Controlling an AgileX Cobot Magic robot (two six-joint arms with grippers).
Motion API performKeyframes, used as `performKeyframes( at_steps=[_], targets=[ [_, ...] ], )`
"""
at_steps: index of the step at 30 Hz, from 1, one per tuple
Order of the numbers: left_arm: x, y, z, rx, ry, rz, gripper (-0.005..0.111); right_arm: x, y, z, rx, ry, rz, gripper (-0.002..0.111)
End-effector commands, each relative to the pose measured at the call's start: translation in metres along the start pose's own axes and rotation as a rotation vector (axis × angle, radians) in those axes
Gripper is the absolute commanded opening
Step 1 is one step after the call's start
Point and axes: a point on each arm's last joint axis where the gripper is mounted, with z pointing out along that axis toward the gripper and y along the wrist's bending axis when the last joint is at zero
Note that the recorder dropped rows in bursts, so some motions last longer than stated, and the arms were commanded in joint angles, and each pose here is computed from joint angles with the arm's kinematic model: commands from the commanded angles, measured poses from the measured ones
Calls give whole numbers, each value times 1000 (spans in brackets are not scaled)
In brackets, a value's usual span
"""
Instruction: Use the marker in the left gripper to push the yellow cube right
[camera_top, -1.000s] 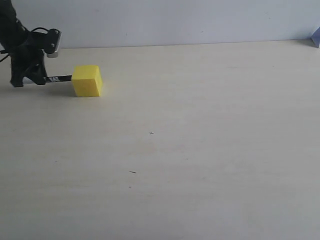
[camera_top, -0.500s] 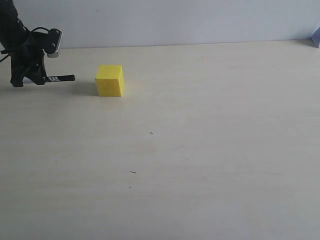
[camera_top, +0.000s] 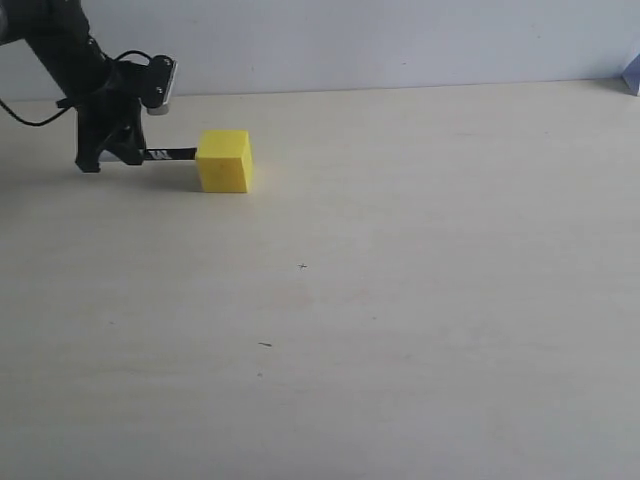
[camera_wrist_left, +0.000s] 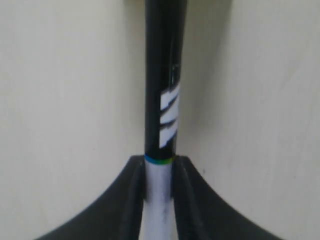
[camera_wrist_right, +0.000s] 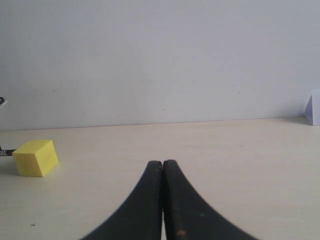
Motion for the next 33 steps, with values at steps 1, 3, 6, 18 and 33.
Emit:
performKeyframes(
  at_steps=[1, 3, 6, 18, 33],
  targets=[
    [-29, 0, 0, -10, -33, 59, 0, 1, 0, 0, -1, -9, -2, 0],
    [-29, 0, 0, -8, -25, 59, 0, 1, 0, 0, -1, -9, -2, 0],
    [-14, 1, -1, -8, 1, 2, 0, 1, 0, 0, -1, -9, -2, 0],
    [22, -3, -2, 35, 16, -103, 0, 1, 0, 0, -1, -9, -2, 0],
    [8, -2, 8, 54, 51, -82, 0, 1, 0, 0, -1, -9, -2, 0]
  ],
)
